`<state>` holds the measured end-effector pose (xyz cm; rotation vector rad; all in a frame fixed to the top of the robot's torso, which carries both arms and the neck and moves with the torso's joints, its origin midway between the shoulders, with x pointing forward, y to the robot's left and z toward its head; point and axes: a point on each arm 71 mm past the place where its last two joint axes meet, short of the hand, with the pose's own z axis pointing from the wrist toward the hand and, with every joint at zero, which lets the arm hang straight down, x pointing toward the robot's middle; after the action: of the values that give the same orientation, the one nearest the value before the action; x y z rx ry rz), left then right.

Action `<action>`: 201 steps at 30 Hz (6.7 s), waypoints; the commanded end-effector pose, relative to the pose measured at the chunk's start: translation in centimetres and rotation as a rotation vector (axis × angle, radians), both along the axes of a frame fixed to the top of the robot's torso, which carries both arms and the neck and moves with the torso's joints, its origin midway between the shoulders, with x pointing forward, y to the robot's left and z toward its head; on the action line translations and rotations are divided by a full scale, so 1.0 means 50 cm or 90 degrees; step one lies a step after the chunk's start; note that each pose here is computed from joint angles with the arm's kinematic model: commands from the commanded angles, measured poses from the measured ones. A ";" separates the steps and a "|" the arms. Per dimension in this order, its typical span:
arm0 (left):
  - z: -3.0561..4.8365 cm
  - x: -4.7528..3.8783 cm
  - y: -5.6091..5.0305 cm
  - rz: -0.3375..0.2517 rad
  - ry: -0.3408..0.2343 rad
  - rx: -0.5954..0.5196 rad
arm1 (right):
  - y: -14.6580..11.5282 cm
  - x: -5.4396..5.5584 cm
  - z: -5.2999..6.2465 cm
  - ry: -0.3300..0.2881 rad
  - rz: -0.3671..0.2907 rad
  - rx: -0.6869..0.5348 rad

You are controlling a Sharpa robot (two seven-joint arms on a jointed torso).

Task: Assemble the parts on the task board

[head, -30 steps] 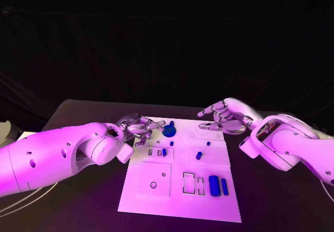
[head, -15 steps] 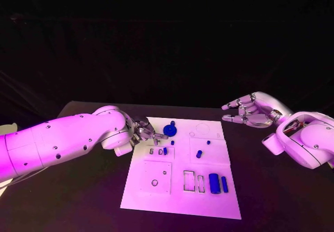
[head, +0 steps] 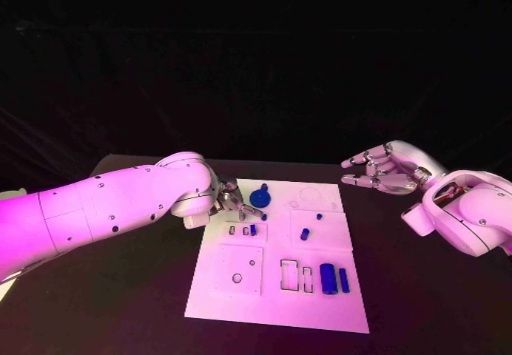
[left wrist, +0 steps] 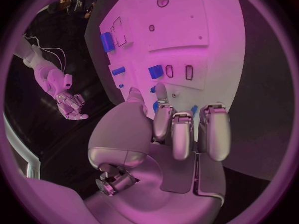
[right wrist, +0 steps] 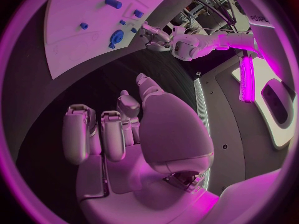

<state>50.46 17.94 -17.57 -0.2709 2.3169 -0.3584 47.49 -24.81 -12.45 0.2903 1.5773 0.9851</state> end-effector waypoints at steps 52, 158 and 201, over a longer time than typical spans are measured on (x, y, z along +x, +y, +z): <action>-0.037 0.023 -0.047 -0.062 0.085 0.105 | 0.009 0.006 -0.013 0.020 -0.004 -0.008; -0.058 -0.022 -0.015 -0.057 0.024 0.129 | 0.012 0.007 -0.032 0.040 0.008 -0.015; -0.078 -0.004 -0.021 -0.064 0.059 0.153 | 0.018 -0.001 -0.030 0.041 0.018 -0.017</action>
<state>50.82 16.43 -20.21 -0.0687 2.3780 -0.2134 47.53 -24.08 -13.90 0.3018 1.6448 0.9799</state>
